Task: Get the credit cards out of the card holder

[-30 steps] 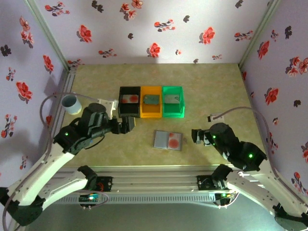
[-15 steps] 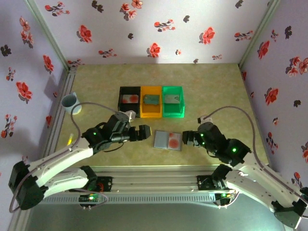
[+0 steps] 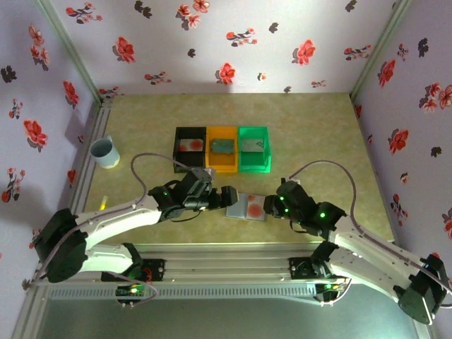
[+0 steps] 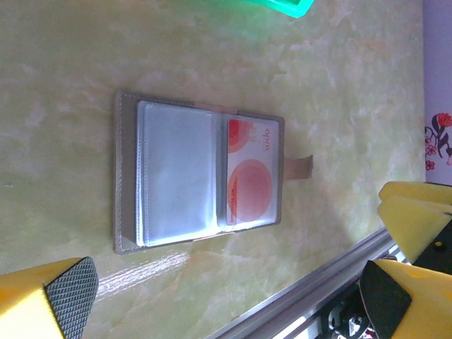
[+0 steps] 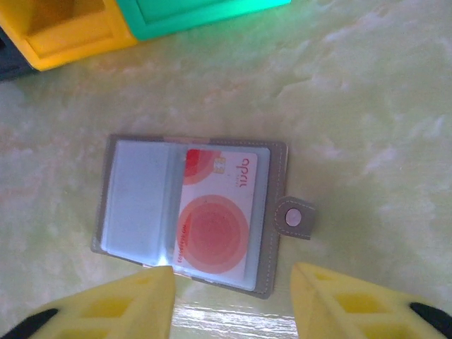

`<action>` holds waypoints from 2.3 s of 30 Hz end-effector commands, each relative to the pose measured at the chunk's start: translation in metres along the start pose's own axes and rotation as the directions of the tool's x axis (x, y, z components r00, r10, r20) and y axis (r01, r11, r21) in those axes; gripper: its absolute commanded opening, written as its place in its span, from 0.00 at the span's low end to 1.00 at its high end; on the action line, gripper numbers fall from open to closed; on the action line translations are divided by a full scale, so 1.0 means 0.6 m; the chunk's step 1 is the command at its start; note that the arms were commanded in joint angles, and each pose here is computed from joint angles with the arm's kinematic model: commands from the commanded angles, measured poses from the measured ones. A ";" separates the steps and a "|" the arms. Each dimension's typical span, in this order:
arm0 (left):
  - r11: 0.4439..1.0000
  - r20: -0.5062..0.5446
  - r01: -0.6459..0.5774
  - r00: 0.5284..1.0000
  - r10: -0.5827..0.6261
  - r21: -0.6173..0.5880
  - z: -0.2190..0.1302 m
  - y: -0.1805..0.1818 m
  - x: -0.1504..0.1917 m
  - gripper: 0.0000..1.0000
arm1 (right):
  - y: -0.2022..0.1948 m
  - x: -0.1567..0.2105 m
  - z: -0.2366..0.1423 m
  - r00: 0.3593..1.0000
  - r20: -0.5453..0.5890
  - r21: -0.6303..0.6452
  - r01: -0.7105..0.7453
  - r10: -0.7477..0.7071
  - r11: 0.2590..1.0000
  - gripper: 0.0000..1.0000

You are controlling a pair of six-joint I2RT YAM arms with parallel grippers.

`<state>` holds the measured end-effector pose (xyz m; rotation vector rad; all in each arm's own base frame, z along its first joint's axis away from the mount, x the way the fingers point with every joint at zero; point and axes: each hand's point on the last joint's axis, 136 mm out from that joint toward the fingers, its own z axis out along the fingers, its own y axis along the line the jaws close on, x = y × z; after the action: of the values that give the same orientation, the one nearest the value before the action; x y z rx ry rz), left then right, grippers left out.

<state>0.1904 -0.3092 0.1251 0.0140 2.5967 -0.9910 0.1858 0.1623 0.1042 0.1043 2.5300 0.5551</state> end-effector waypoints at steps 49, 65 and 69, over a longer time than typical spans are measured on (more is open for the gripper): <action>1.000 -0.137 0.024 0.990 -0.024 0.001 0.158 -0.048 0.036 0.73 | -0.022 0.049 0.093 0.993 -0.069 0.024 -0.096 0.097 0.995 0.14; 0.999 -0.140 -0.044 0.989 0.044 -0.001 0.171 -0.059 0.017 0.57 | -0.015 0.048 0.103 0.995 -0.060 -0.011 -0.076 0.075 0.997 0.07; 0.999 -0.162 -0.051 0.986 0.050 -0.005 0.181 -0.051 0.021 0.53 | -0.022 0.045 0.103 0.997 -0.043 0.005 -0.071 0.071 0.997 0.06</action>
<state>0.2080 -0.4025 0.0722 0.1178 2.7156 -1.0134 0.1927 0.1803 0.0378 0.1995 2.6040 0.5956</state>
